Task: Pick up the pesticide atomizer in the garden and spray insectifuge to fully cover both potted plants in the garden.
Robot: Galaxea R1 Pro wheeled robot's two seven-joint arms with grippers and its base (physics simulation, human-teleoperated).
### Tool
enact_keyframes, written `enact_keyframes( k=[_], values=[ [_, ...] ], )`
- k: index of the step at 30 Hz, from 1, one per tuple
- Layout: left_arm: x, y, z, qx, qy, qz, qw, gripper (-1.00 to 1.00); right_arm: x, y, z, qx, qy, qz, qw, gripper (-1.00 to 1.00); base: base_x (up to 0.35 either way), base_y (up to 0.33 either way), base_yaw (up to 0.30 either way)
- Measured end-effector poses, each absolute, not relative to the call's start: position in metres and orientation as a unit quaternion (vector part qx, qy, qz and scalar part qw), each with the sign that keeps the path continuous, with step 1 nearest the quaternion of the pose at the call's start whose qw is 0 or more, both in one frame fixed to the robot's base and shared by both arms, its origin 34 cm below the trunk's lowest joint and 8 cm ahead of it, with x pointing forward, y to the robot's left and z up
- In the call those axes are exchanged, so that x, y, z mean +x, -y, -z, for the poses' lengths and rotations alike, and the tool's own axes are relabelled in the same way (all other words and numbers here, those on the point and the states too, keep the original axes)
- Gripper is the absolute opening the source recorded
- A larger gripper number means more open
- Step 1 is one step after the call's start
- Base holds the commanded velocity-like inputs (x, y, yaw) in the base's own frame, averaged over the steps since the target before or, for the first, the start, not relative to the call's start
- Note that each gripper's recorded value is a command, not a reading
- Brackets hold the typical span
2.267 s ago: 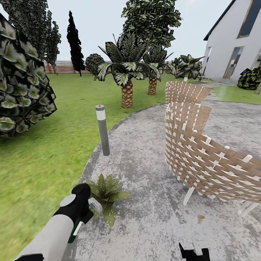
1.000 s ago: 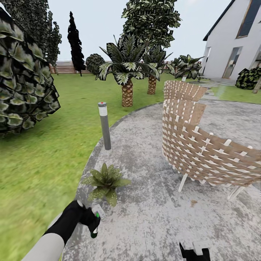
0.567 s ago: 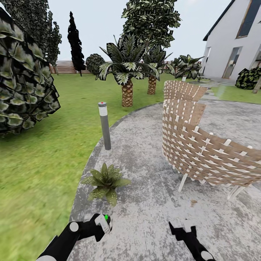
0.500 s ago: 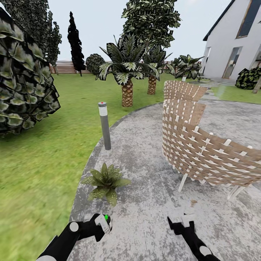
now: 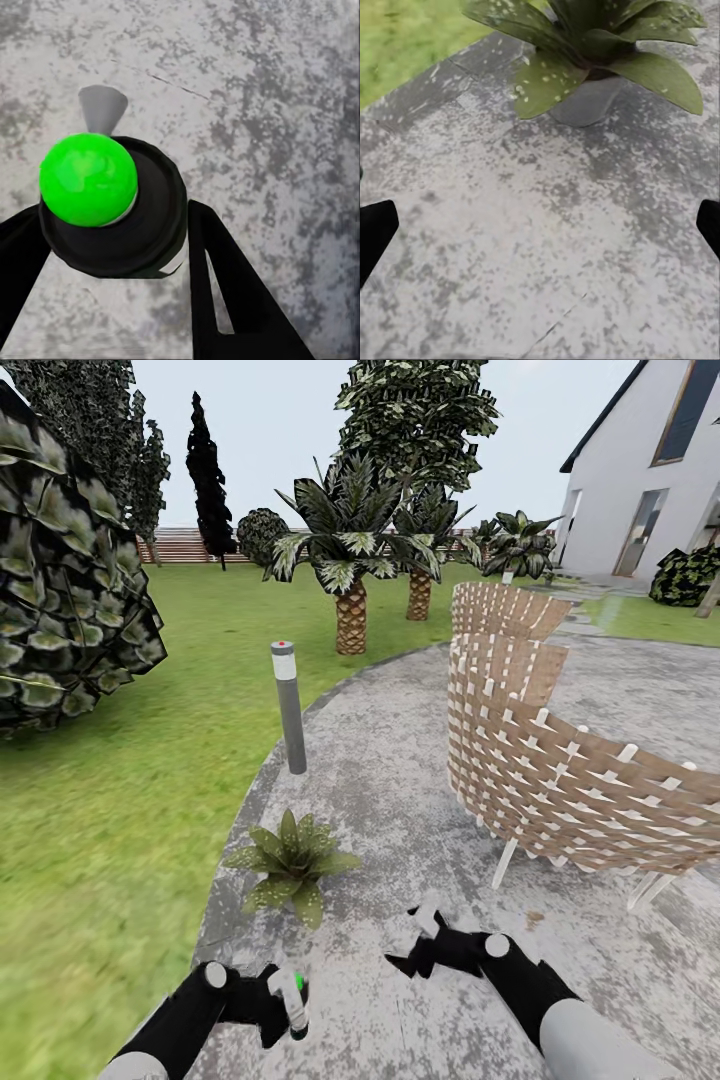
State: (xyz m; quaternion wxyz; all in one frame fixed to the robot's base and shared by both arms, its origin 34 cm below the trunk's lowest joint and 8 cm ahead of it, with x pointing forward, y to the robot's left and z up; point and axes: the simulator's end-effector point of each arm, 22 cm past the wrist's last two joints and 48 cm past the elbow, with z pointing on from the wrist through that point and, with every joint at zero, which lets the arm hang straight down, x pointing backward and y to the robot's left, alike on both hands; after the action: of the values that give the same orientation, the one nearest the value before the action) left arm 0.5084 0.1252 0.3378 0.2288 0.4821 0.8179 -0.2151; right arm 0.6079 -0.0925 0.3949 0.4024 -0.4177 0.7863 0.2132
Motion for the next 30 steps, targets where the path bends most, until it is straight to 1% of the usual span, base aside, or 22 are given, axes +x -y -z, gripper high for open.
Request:
enact_keyframes(
  k=[1,4,6,9,12,20,30],
  values=[
    [0.509,-0.126,-0.339,0.500,-0.812,0.212,0.212,-1.00,0.603,0.088,-0.396,-0.424,-0.784,-0.226,0.394,-1.00,0.000,0.000,0.000],
    [0.516,-0.132,-0.344,0.521,-0.805,0.205,0.198,-1.00,0.602,0.077,-0.406,-0.441,-0.770,-0.243,0.392,-1.00,0.000,0.000,0.000],
    [0.503,-0.125,-0.346,0.533,-0.795,0.228,0.179,-1.00,0.590,0.066,-0.417,-0.479,-0.745,-0.269,0.378,-1.00,0.000,0.000,0.000],
    [0.493,-0.109,-0.345,0.565,-0.777,0.228,0.160,-1.00,0.588,0.060,-0.419,-0.483,-0.741,-0.275,0.377,-1.00,0.000,0.000,0.000],
    [0.498,-0.098,-0.349,0.563,-0.782,0.223,0.145,-1.00,0.574,0.035,-0.418,-0.510,-0.725,-0.287,0.365,-1.00,0.000,0.000,0.000],
    [0.525,-0.096,-0.363,0.553,-0.793,0.207,0.151,-1.00,0.570,0.030,-0.417,-0.520,-0.720,-0.287,0.360,-1.00,0.000,0.000,0.000],
    [0.542,-0.064,-0.370,0.540,-0.799,0.190,0.182,-1.00,0.570,0.030,-0.416,-0.520,-0.720,-0.287,0.359,-1.00,0.000,0.000,0.000]
  ],
)
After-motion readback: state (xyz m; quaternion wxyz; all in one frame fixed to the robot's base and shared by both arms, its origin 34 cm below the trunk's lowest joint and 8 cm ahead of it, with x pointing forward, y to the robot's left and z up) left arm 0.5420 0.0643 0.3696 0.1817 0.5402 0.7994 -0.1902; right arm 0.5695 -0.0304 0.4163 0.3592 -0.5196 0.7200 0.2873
